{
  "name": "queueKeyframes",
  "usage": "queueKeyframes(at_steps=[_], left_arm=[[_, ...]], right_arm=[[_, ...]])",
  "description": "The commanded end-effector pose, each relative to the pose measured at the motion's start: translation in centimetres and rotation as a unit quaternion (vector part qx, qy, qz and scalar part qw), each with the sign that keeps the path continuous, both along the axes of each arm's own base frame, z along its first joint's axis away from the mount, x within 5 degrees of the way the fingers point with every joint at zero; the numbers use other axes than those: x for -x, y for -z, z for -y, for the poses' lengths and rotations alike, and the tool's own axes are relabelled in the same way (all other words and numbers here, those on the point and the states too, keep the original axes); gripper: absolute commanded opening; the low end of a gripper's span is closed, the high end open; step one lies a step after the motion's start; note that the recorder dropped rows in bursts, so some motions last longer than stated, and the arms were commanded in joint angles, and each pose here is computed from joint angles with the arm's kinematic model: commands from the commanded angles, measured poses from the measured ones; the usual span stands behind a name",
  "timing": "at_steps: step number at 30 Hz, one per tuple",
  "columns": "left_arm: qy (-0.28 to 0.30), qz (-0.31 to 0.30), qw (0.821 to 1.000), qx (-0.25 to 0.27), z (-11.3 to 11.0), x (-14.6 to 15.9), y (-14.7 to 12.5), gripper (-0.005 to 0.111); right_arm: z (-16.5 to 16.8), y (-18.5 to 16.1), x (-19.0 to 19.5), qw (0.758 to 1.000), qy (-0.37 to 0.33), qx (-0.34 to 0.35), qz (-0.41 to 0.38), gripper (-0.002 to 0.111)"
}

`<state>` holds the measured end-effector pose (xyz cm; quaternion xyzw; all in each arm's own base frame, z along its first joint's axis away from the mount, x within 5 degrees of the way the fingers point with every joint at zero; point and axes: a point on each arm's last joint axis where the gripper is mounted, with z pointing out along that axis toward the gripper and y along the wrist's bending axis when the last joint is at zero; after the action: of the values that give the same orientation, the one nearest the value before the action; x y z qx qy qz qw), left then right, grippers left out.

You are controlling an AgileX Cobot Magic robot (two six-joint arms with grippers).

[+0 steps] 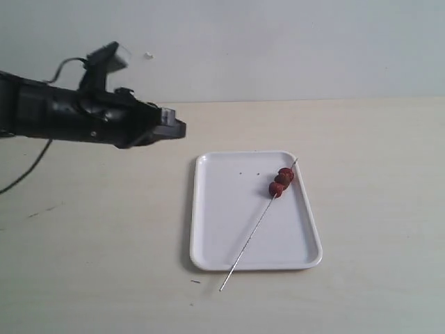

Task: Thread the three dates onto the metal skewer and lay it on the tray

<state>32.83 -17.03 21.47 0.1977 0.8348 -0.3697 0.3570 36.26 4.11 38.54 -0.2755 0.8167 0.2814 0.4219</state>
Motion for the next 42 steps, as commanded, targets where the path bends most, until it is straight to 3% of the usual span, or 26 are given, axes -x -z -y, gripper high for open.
queueKeyframes(at_steps=[1,6,11,17,20,27,42], left_arm=[[-0.005,0.069,0.998,-0.008,-3.7,2.4,-3.3,0.0],[-0.049,0.167,0.984,-0.038,-8.1,6.9,-4.9,0.0],[-0.114,0.242,0.962,-0.046,-11.6,13.4,-7.1,0.0],[-0.208,0.301,0.928,-0.068,-13.5,18.7,-7.7,0.0],[-0.235,0.314,0.918,-0.054,-13.7,20.6,-7.5,0.0],[-0.237,0.337,0.91,-0.04,-13.6,23.3,-5.8,0.0],[-0.237,0.336,0.911,-0.04,-13.6,23.7,-5.2,0.0]], right_arm=[[-1.0,-2.3,2.7,0.999,0.033,0.04,-0.017,0.0],[-1.8,-1.9,5.4,0.993,0.071,0.085,-0.042,0.0],[-2.2,0.2,10.3,0.987,0.157,0.033,0.034,0.0],[-2.1,2.5,15.8,0.968,0.215,-0.021,0.132,0.0],[-1.6,4.1,18.2,0.962,0.231,-0.041,0.141,0.0],[-1.6,7.2,21.2,0.973,0.211,-0.056,0.079,0.0],[-2.0,7.4,21.7,0.98,0.185,-0.053,0.058,0.0]])
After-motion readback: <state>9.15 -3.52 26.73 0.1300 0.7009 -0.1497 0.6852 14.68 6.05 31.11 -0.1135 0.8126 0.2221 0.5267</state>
